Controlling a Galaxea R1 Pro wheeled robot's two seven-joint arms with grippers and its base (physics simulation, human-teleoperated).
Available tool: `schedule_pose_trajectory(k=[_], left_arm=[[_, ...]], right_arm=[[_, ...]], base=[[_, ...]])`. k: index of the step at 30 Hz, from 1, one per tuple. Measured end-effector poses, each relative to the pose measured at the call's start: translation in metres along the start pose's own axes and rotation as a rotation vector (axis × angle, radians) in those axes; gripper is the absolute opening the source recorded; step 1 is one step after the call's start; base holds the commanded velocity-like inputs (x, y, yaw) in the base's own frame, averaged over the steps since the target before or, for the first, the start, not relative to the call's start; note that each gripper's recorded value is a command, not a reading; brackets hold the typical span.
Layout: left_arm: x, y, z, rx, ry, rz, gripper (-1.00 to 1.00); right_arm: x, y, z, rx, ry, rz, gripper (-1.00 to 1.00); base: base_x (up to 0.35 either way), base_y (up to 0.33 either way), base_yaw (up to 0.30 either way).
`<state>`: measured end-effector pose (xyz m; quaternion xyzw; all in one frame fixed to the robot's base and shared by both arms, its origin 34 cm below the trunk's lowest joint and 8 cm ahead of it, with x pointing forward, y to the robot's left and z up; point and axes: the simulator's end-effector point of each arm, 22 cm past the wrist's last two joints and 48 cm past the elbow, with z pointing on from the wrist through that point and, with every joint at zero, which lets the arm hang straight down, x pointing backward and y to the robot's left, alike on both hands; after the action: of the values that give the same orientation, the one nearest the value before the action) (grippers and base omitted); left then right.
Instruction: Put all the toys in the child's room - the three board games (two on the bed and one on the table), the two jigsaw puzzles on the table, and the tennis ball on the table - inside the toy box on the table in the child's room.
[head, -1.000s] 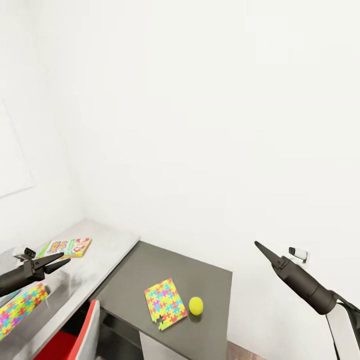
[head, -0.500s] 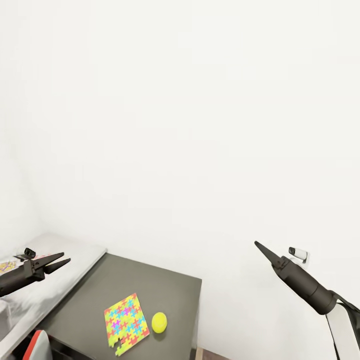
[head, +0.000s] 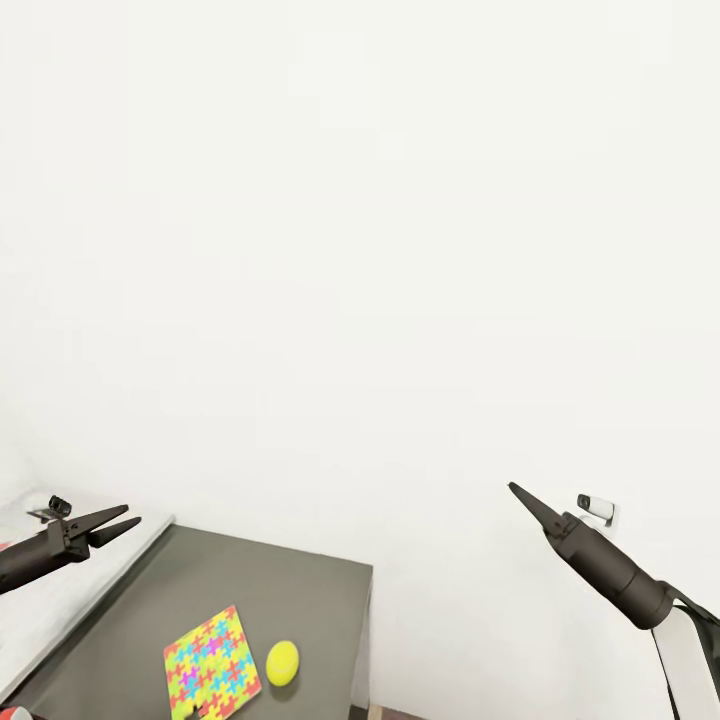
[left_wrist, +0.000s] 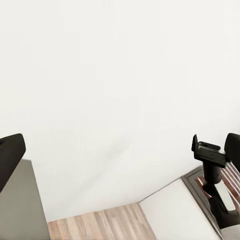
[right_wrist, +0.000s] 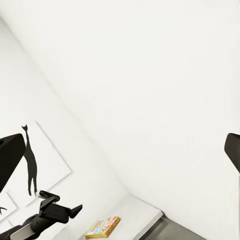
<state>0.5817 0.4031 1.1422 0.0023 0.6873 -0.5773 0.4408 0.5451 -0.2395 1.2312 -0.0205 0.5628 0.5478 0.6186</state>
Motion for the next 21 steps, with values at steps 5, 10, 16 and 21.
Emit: schedule_pose_trajectory(k=[5, 10, 16, 21], left_arm=[[-0.0002, -0.0007, -0.0001, 0.001, 0.0, 0.001, 1.0], [-0.0004, -0.0008, 0.0, 0.001, -0.001, 0.001, 1.0], [-0.0004, -0.0007, 0.0, 0.001, -0.001, 0.001, 1.0], [-0.0004, -0.0007, 0.0, 0.001, -0.001, 0.001, 1.0]], right_arm=[[-0.0007, 0.0003, 0.0, 0.001, -0.002, 0.0, 1.0], [-0.001, 0.0001, 0.0, 0.002, -0.003, 0.0, 1.0], [-0.0008, -0.0006, 0.0, 0.005, -0.002, 0.0, 1.0], [-0.0008, -0.0008, 0.0, 0.006, -0.002, 0.0, 1.0]], base=[[0.117, 0.052, -0.057], [0.057, 0.019, -0.181], [0.017, 0.006, -0.249], [0.004, 0.002, -0.27]])
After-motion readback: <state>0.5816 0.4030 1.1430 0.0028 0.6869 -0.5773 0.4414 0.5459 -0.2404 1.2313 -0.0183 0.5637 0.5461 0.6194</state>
